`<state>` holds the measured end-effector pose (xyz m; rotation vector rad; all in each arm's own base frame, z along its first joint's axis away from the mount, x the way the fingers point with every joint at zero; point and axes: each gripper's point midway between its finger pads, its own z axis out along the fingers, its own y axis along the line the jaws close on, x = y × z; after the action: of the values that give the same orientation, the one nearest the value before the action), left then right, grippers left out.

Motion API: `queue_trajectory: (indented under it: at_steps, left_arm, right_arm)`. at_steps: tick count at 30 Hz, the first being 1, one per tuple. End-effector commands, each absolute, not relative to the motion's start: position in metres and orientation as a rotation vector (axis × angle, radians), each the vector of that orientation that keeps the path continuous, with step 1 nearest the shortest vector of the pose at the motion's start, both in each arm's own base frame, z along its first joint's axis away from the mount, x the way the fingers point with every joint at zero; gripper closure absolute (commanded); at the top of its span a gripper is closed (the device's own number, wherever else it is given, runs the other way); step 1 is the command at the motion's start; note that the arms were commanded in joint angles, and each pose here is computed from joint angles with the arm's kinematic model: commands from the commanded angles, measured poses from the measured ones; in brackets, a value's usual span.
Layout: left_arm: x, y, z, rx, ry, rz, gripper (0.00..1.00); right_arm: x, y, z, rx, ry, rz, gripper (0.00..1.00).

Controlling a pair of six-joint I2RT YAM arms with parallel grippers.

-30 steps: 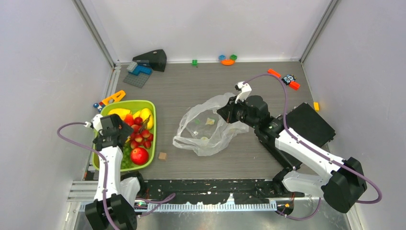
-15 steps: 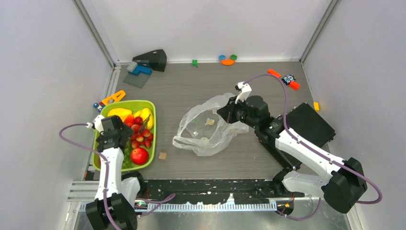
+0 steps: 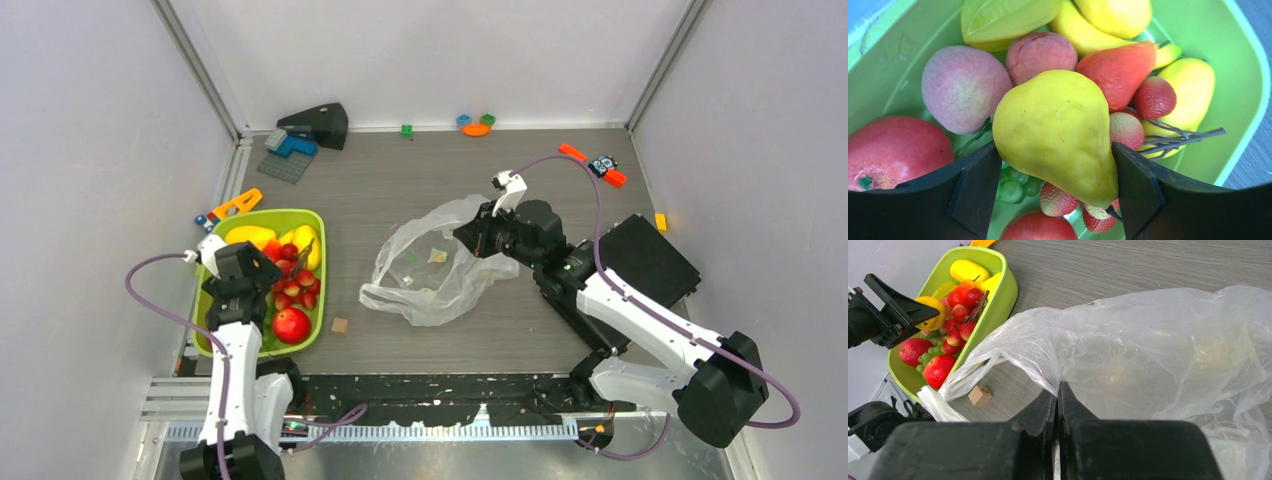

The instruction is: Place the fake fruits into the plastic bag and tie a complex knot

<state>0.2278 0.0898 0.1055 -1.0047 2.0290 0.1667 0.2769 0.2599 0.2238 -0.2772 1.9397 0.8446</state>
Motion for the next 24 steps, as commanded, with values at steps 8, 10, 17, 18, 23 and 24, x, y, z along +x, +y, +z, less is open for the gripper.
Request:
queue_trajectory:
  at_steps: [8,10,17,18,23,24]
  left_arm:
    - [0.244,0.037,0.177,-0.539,1.892,0.087,0.58]
    - [0.245,0.019,0.186,-0.441,1.885,0.030,0.58]
    - [0.237,-0.054,0.244,-0.020,1.835,-0.236,0.58]
    - [0.232,-0.070,0.254,0.055,1.815,-0.312,0.58]
    - [0.206,-0.131,0.295,0.325,1.722,-0.594,0.58]
    - [0.203,-0.140,0.295,0.356,1.739,-0.630,0.58]
  right_arm:
    - [0.275,0.262,0.248,-0.274,1.860,0.880,0.95]
    - [0.275,0.261,0.249,-0.276,1.860,0.876,0.95]
    - [0.278,0.261,0.247,-0.282,1.878,0.853,0.95]
    - [0.278,0.261,0.248,-0.283,1.876,0.854,0.95]
    - [0.280,0.263,0.248,-0.286,1.883,0.851,0.95]
    - [0.281,0.263,0.249,-0.284,1.881,0.850,0.95]
